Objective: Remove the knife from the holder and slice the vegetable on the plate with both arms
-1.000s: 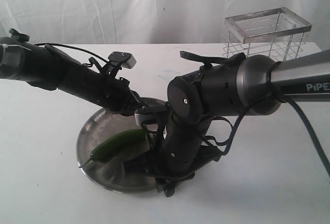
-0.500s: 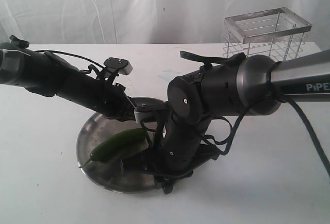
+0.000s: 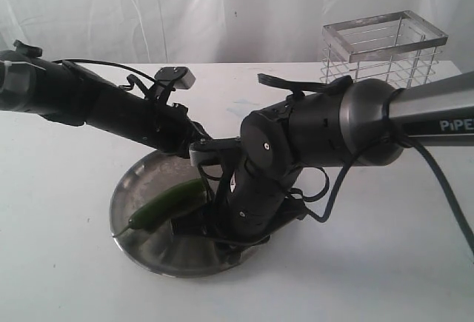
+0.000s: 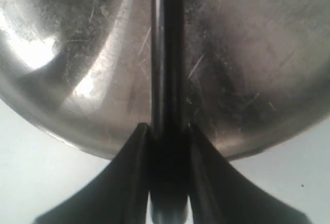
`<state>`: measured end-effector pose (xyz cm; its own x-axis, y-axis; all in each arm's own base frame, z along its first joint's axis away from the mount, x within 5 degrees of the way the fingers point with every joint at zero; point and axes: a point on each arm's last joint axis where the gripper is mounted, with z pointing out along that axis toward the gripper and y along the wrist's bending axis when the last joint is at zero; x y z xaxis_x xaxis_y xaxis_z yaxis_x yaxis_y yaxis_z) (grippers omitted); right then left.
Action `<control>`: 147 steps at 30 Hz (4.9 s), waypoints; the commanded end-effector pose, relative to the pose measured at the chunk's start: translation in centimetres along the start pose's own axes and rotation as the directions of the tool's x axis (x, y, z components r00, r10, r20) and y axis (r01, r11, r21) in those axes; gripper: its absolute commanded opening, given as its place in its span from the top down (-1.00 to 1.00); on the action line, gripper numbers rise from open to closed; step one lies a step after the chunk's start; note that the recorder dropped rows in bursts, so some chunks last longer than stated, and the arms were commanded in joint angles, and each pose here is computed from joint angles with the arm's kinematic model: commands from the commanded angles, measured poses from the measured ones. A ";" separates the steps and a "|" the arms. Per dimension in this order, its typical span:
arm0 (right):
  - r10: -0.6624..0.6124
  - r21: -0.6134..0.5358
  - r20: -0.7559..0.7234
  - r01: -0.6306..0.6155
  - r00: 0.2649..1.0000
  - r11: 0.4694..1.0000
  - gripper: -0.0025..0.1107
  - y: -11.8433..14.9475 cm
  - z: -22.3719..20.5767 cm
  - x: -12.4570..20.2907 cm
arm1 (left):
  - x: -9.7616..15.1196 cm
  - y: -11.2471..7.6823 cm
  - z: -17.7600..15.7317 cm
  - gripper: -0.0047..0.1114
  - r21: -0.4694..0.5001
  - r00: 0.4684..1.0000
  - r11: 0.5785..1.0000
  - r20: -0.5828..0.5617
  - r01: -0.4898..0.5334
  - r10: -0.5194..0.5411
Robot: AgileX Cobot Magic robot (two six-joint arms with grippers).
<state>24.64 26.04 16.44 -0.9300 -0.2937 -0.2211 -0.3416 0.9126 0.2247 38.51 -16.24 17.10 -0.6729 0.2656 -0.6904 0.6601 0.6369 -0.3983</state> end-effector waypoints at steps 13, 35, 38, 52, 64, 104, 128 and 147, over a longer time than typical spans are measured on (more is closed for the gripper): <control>-0.018 0.062 -0.024 0.019 1.000 0.998 0.96 -0.3 0.1 0.4 | -0.1 0.0 -0.1 0.92 0.016 1.000 1.000 0.001 0.003 -0.003; -0.039 0.106 0.022 0.036 0.999 0.994 0.96 0.5 0.2 0.6 | 0.1 0.0 -0.1 0.92 0.012 1.000 1.000 -0.018 -0.020 0.020; -0.053 0.110 0.006 0.052 0.999 0.993 0.96 0.8 0.2 0.9 | 0.1 0.0 -0.1 0.92 0.012 1.000 1.000 -0.018 -0.020 0.020; -0.087 0.115 0.006 0.086 0.996 0.990 0.96 1.5 0.3 1.4 | 0.2 0.0 -0.1 0.92 0.010 0.999 1.000 -0.024 -0.028 0.028; -0.086 0.126 -0.016 0.087 0.996 0.988 0.96 1.4 0.2 1.6 | 1.1 0.8 0.0 0.92 -0.063 0.997 0.997 -0.068 -0.043 0.039; -0.087 0.146 -0.058 0.095 0.995 0.985 0.96 1.2 0.2 1.9 | 2.7 2.0 1.0 0.92 -0.123 0.993 0.992 -0.120 -0.024 0.009; -0.081 0.142 -0.060 0.089 0.995 0.986 0.96 1.2 0.2 2.0 | 3.0 2.9 1.0 0.92 -0.130 0.996 0.992 -0.085 -0.008 -0.003; -0.081 0.142 -0.060 0.089 0.995 0.986 0.96 1.2 0.2 2.0 | 3.5 3.0 1.5 0.92 -0.103 0.996 0.994 -0.090 -0.021 0.011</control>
<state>22.44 26.79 16.10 -0.9072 -0.3780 -0.1849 -0.3961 0.9153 0.0725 38.98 -14.50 13.34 -0.6938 0.2975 -0.6558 0.6120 0.7237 -0.3191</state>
